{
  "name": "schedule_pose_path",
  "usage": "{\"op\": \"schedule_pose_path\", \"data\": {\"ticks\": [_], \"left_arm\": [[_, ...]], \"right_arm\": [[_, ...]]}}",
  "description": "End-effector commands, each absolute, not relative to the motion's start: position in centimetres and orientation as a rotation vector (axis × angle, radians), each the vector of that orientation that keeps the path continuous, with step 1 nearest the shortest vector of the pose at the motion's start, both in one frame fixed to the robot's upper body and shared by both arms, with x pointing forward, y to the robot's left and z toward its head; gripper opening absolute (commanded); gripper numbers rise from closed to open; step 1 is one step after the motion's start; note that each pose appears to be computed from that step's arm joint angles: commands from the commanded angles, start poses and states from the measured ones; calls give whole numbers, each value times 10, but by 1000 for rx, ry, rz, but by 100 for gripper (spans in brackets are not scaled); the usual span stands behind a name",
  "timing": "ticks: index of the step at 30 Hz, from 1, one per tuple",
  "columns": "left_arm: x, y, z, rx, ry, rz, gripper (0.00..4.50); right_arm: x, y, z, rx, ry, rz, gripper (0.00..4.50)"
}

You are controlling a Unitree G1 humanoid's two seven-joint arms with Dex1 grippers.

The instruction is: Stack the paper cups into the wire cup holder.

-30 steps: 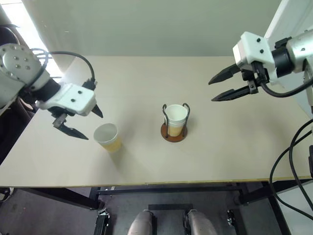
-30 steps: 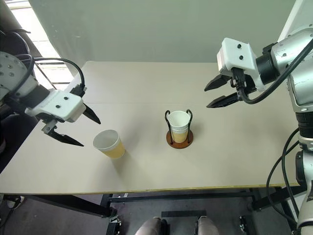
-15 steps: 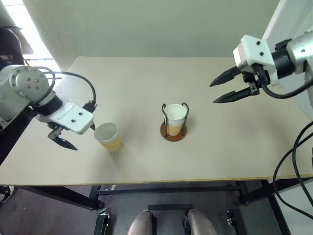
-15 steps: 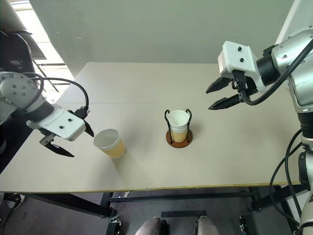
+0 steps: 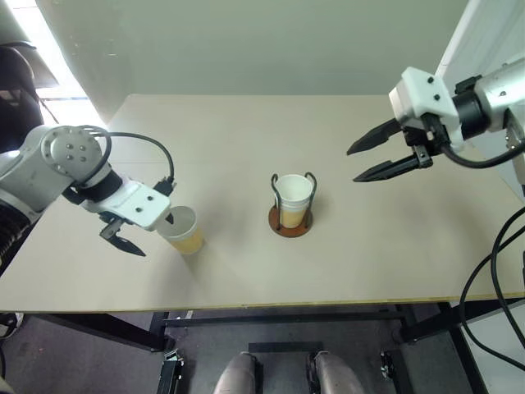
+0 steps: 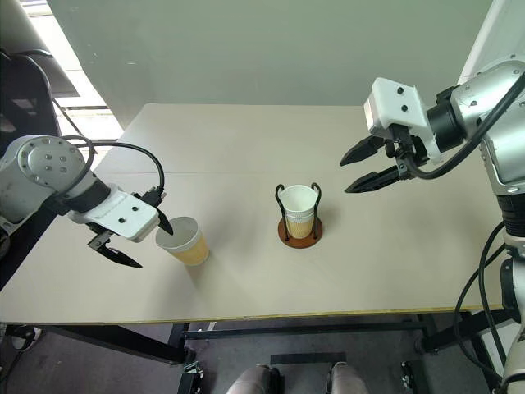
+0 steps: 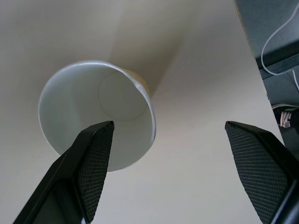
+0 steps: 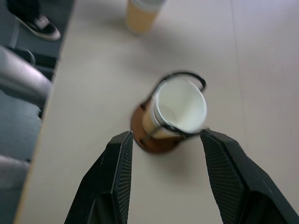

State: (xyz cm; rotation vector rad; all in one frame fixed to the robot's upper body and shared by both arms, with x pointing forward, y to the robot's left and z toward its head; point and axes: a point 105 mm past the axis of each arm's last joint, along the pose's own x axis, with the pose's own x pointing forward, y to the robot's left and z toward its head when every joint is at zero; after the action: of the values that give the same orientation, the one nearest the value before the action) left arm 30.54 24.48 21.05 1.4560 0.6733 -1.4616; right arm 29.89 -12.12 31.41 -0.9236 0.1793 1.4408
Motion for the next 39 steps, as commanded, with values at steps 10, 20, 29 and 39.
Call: {"op": "schedule_pose_path", "data": {"ticks": [10, 20, 29, 39], "left_arm": [[303, 247, 213, 1441, 682, -1464, 410], [310, 255, 203, 1487, 715, -1460, 410], [326, 257, 195, 1556, 670, -1445, 410], [330, 250, 189, 1582, 628, -1472, 410]], "right_arm": [[279, -107, 355, -794, 64, 1500, 229], [277, -107, 355, -789, 63, 1502, 229], [278, -107, 352, -805, 70, 1500, 229], [279, -112, 347, -825, 97, 1484, 229]]}}
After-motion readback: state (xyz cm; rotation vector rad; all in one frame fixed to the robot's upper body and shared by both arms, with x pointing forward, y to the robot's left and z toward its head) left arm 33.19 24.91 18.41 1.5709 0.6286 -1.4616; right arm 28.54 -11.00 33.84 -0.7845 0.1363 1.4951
